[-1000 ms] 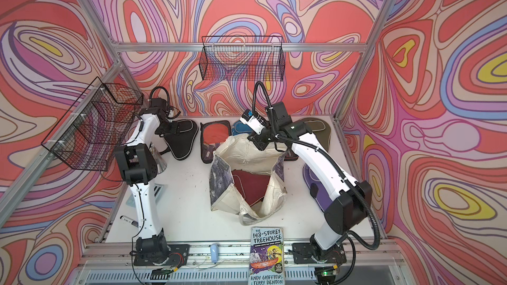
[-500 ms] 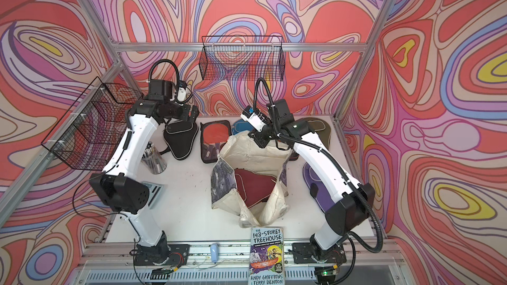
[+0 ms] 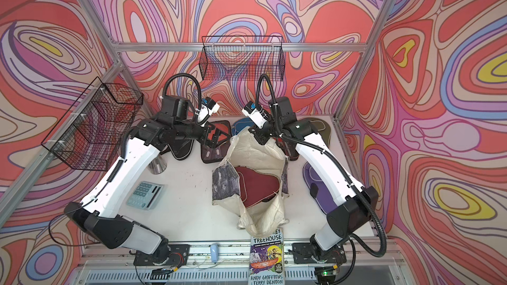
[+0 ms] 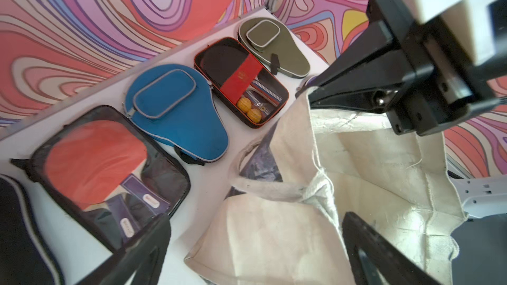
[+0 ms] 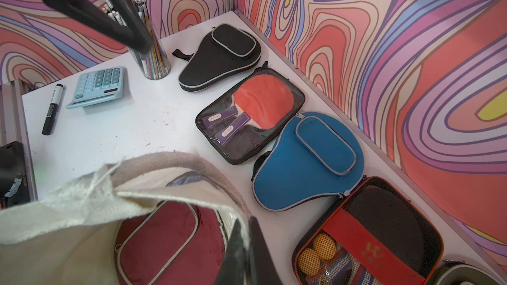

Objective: Remove the ping pong set from the canvas bag
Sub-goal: Place the ping pong set at the corner of the board.

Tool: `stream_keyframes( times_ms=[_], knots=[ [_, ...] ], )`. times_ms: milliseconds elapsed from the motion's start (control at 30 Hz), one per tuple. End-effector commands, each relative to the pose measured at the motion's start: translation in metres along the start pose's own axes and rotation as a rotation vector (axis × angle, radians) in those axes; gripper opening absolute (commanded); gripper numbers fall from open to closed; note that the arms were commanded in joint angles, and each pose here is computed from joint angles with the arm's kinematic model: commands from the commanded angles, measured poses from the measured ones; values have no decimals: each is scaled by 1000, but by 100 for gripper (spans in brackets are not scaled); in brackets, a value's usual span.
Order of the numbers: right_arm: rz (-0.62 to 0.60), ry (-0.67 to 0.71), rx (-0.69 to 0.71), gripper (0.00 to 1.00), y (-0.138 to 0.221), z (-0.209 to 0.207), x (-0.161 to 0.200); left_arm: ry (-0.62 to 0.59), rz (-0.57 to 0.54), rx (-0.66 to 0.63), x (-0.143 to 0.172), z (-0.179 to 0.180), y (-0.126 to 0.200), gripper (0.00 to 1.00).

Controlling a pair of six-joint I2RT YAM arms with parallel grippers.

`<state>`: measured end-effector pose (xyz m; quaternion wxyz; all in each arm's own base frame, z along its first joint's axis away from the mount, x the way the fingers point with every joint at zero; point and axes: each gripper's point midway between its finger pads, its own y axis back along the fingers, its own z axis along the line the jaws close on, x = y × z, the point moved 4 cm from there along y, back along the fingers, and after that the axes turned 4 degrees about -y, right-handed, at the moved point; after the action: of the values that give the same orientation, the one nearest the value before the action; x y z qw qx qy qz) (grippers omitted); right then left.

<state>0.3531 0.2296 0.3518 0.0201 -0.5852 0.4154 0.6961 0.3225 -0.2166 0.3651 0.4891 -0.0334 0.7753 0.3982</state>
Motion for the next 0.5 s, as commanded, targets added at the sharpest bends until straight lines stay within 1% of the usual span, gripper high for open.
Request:
stream_keyframes(
  times_ms=[0, 133, 267, 367, 400, 467],
  knots=[
    [-122, 49, 48, 0, 12, -8, -33, 24, 27, 21, 2, -8, -14, 100],
    [-116, 55, 58, 0, 12, -9, -31, 33, 42, 56, -2, -16, -29, 96],
    [-101, 55, 70, 0, 8, -12, -28, 11, 71, 87, -4, -31, -39, 93],
    [-96, 54, 75, 0, 7, -13, -27, -1, 87, 68, -4, -33, -44, 90],
    [-98, 55, 75, 0, 8, -13, -28, 2, 101, 56, -2, -31, -45, 85],
    [-105, 60, 77, 0, 8, -13, -29, 10, 137, 27, 4, -26, -49, 66]
  ],
)
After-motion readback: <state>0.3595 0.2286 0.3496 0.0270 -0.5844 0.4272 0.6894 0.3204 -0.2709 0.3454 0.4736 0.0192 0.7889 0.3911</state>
